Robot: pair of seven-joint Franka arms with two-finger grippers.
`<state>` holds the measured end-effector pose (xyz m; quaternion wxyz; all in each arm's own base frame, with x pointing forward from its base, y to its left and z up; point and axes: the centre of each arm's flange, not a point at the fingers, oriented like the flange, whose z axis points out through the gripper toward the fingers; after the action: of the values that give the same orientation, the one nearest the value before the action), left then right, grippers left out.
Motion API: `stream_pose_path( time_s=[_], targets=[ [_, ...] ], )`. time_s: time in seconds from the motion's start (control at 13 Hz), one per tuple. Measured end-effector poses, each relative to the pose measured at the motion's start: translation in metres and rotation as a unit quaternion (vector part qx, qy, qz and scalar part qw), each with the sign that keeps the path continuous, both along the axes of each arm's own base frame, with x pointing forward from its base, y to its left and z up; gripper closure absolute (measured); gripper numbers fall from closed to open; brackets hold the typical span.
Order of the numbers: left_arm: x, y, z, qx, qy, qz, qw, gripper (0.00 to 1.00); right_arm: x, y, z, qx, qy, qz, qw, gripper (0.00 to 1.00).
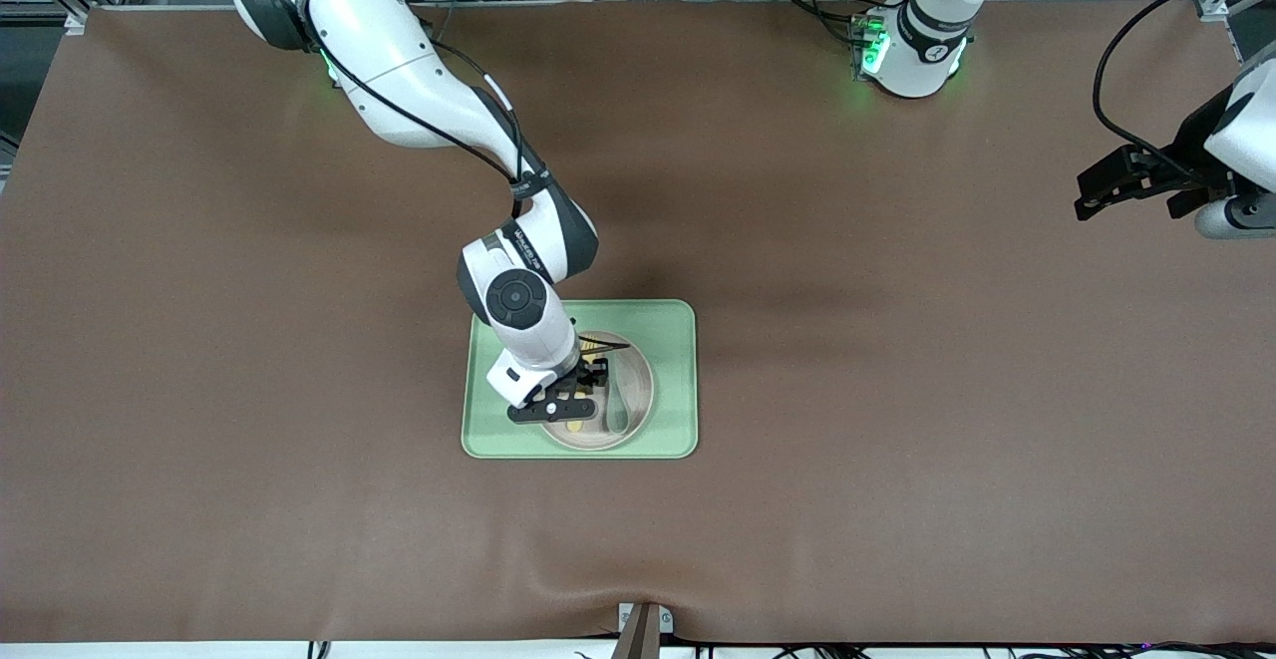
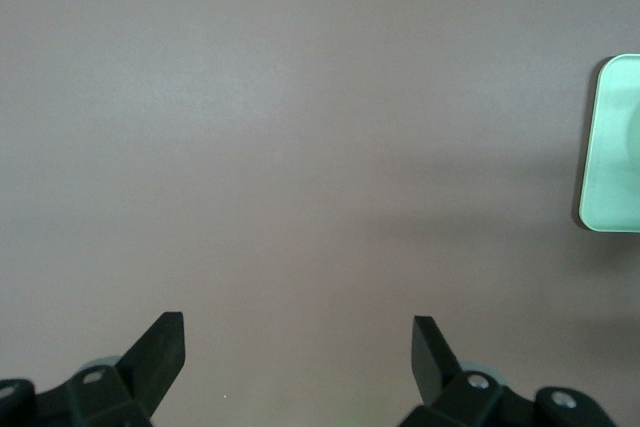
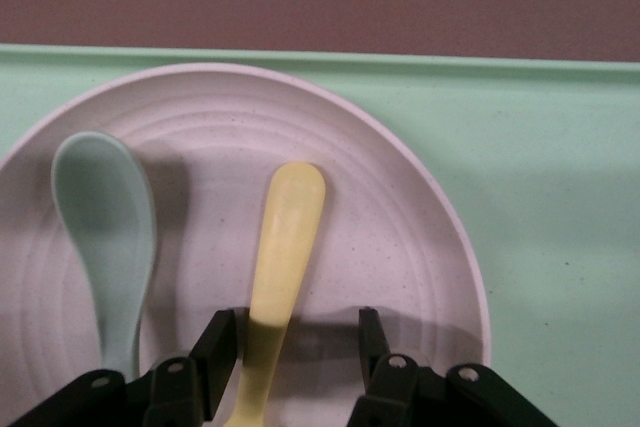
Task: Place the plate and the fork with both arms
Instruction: 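Grasp the yellow fork handle with the right gripper, then lift the fork and place it on the tray beside the plate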
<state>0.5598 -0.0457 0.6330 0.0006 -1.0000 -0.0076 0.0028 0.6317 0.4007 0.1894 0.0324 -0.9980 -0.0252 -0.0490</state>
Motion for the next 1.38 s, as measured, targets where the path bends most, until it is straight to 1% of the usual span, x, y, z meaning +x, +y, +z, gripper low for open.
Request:
stream_pose_path(
  time_s=[0.23, 0.31, 0.38, 0.54, 0.61, 0.69, 1.15, 1.38],
  targets=[
    [0.000, 0.000, 0.000, 0.000, 0.001, 0.000, 1.000, 0.00, -0.001, 0.001, 0.000, 0.001, 0.000, 0.001, 1.000, 0.42],
    [0.000, 0.000, -0.001, 0.000, 0.002, 0.000, 1.000, 0.00, -0.001, 0.001, 0.000, 0.001, 0.000, 0.001, 1.000, 0.45],
    [0.000, 0.000, -0.001, 0.000, 0.002, 0.000, 1.000, 0.00, -0.001, 0.001, 0.000, 0.001, 0.000, 0.001, 1.000, 0.45],
    [0.000, 0.000, -0.001, 0.000, 0.002, 0.000, 1.000, 0.00, -0.001, 0.003, 0.001, 0.002, -0.001, 0.002, 1.000, 0.66],
    [0.000, -0.001, -0.001, 0.000, 0.002, -0.001, 1.000, 0.00, -0.001, 0.004, 0.002, 0.002, -0.002, 0.002, 1.000, 0.80],
    [0.000, -0.001, -0.001, 0.000, 0.002, -0.001, 1.000, 0.00, -0.002, 0.005, 0.002, 0.003, -0.003, 0.003, 1.000, 0.91],
    [0.000, -0.001, -0.001, 0.000, 0.002, -0.001, 1.000, 0.00, -0.002, 0.006, 0.003, 0.003, -0.003, 0.003, 1.000, 0.91],
    [0.000, -0.001, -0.001, 0.000, 0.002, -0.001, 1.000, 0.00, 0.005, 0.003, 0.013, 0.010, -0.006, -0.005, 1.000, 0.91]
  ],
)
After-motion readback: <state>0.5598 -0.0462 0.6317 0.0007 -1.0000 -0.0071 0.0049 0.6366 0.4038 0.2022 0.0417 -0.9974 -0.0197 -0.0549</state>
